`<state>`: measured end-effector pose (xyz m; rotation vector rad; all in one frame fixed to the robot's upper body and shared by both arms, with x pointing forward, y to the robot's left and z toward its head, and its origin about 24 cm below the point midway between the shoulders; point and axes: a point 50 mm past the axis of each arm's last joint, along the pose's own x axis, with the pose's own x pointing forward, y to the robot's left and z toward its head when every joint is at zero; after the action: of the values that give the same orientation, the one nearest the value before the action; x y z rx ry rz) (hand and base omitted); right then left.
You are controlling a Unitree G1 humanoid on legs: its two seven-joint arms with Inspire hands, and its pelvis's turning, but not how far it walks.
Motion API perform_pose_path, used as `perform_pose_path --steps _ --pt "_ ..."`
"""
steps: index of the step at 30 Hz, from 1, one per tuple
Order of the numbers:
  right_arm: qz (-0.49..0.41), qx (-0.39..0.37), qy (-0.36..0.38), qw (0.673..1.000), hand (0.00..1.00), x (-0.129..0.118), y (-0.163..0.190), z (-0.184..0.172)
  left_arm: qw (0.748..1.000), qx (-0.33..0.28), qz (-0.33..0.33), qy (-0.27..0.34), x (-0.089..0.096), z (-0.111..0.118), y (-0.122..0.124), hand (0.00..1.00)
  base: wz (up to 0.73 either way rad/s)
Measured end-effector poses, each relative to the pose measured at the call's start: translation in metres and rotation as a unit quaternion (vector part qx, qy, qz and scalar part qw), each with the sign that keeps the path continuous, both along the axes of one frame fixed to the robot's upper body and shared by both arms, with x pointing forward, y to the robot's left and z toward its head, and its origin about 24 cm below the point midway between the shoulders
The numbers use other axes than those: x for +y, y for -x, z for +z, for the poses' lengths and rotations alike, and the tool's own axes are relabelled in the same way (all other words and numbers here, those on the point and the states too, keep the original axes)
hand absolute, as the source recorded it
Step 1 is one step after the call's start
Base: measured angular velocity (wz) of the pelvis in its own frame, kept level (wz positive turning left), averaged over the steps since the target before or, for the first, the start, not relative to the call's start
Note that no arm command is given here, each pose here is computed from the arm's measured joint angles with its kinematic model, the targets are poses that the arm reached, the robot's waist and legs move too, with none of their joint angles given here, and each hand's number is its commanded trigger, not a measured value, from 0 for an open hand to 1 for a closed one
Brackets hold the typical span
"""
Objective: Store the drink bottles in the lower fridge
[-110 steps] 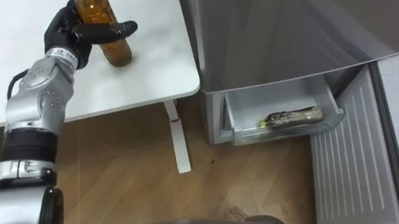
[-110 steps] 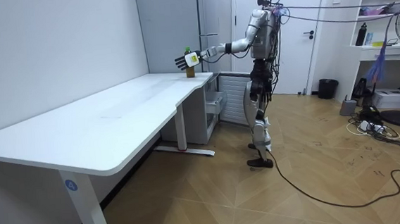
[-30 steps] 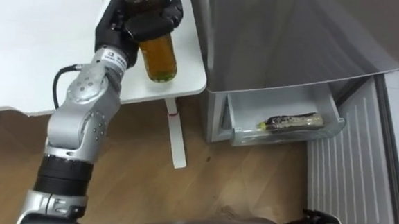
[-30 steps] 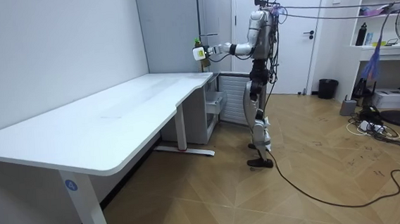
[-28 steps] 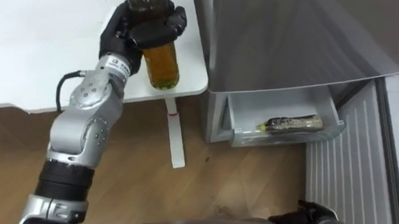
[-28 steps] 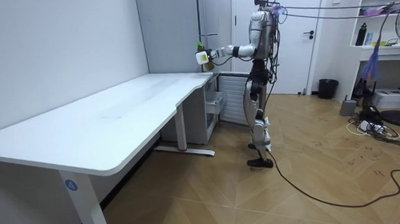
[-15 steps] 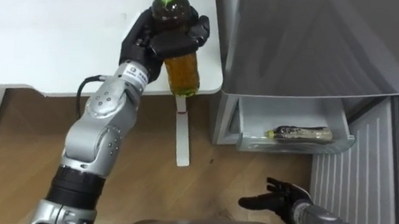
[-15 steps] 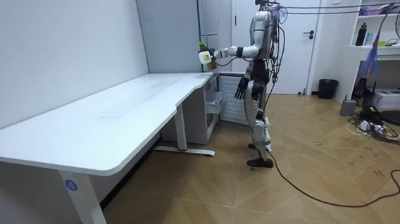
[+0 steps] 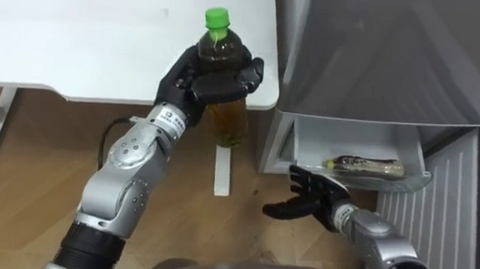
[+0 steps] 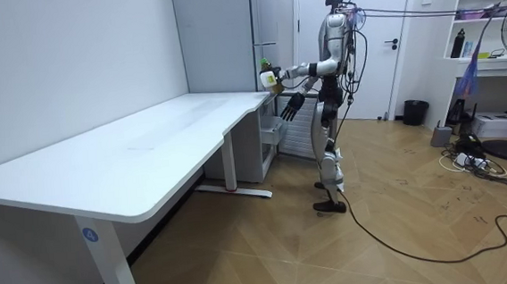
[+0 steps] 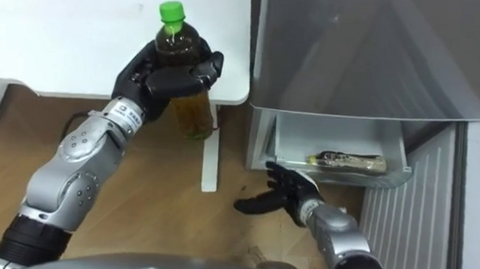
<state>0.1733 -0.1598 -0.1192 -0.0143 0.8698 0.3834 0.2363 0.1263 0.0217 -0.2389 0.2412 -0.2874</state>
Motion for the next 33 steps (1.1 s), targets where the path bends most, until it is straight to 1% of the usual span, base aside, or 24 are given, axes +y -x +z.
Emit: perform_pose_path --steps 2,5,8,15,17,22,33 --pt "0.028 -0.03 -0.023 0.999 0.0 0.007 -0.007 0.011 1.0 0.005 -0.008 0.001 0.0 -0.003 0.004 1.0 0.02" --pt "0.058 -0.05 -0.05 0.996 0.0 0.015 -0.012 0.02 1.0 0.018 -0.022 -0.002 0.0 -0.01 0.008 1.0 0.0" --pt "0.077 -0.054 -0.066 0.993 0.0 0.019 -0.011 0.024 0.999 0.031 -0.033 -0.005 -0.002 -0.016 0.013 1.0 0.04" --pt "0.132 -0.062 -0.096 0.985 0.0 0.023 -0.013 0.034 0.998 0.028 -0.057 -0.004 -0.003 -0.017 0.015 1.0 0.0" --pt "0.155 -0.075 -0.107 0.979 0.0 0.026 -0.014 0.041 0.997 0.027 -0.076 0.001 -0.006 -0.017 0.017 1.0 0.0" --pt "0.194 -0.074 -0.136 0.969 0.0 0.035 -0.009 0.046 0.993 0.029 -0.114 0.009 -0.016 -0.019 0.021 1.0 0.0" --pt "0.215 -0.075 -0.144 0.963 0.0 0.039 -0.009 0.05 0.99 0.051 -0.129 0.009 -0.019 -0.03 0.025 1.0 0.0"
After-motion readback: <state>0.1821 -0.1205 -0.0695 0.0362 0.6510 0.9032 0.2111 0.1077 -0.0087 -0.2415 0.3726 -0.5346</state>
